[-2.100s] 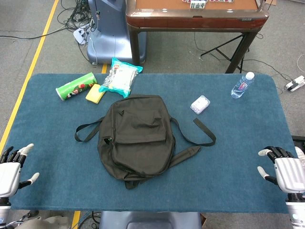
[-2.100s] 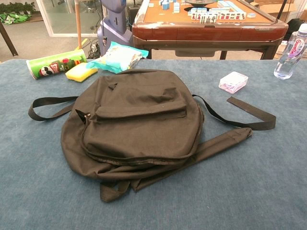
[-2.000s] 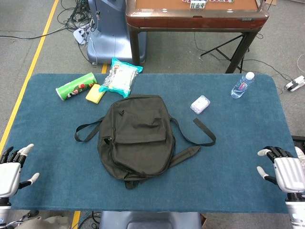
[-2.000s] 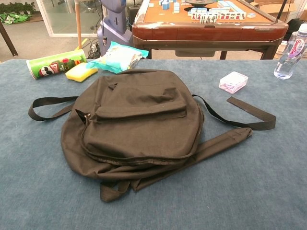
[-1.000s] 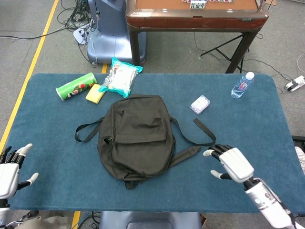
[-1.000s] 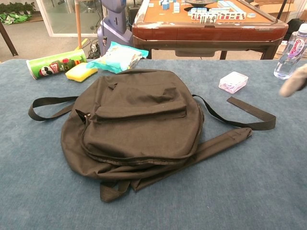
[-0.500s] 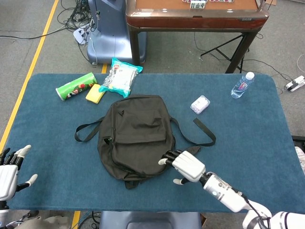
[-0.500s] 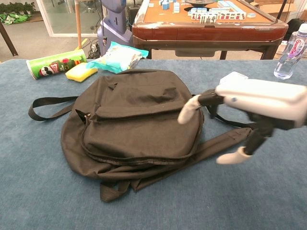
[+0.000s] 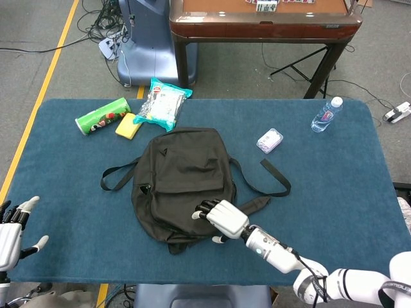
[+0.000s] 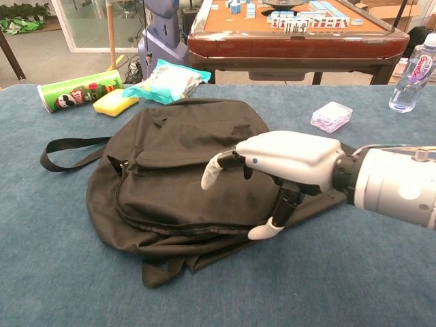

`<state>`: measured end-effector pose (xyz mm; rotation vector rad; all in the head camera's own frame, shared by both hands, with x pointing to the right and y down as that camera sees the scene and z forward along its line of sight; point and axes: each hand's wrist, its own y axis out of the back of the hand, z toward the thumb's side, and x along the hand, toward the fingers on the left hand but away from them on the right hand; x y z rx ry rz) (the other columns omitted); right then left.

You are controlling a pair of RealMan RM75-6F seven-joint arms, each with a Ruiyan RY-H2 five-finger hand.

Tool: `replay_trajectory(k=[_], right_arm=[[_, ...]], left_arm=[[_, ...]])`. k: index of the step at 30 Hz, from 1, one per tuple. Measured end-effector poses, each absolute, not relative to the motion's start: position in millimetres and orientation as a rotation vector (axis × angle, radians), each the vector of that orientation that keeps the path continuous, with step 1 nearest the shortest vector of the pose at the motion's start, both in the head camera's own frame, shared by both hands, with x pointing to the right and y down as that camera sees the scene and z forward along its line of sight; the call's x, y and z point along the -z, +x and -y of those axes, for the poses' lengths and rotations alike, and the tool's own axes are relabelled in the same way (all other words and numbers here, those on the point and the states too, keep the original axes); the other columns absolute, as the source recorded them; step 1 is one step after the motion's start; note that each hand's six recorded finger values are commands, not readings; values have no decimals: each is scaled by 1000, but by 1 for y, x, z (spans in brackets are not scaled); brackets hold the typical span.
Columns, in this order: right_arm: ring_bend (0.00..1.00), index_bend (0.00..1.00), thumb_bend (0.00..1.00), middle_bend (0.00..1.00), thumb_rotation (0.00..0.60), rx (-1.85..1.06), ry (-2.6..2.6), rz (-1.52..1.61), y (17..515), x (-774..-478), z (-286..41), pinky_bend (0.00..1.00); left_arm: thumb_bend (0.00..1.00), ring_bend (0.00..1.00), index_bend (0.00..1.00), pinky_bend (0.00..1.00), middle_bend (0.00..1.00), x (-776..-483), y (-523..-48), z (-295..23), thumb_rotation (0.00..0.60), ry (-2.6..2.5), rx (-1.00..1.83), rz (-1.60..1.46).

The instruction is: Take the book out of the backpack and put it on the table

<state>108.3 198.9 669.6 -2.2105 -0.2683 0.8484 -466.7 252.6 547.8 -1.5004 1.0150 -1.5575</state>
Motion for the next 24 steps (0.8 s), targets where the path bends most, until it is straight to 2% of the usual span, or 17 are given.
replay_trajectory(k=[7, 14, 24], right_arm=[[164, 256, 73, 221, 600, -876, -2189, 263, 90, -687, -192, 290], [164, 255, 169, 223, 600, -918, -2165, 300, 81, -700, -176, 290], [167, 255, 229, 264, 600, -942, -2168, 351, 71, -701, -154, 290]], left_arm=[[206, 215, 143, 69, 217, -549, -471, -253, 600, -1494, 1572, -1015], [205, 214, 144, 68, 217, -550, -474, -254, 600, -1491, 1579, -1017], [205, 214, 144, 68, 217, -551, -473, -253, 600, -1495, 1575, -1016]])
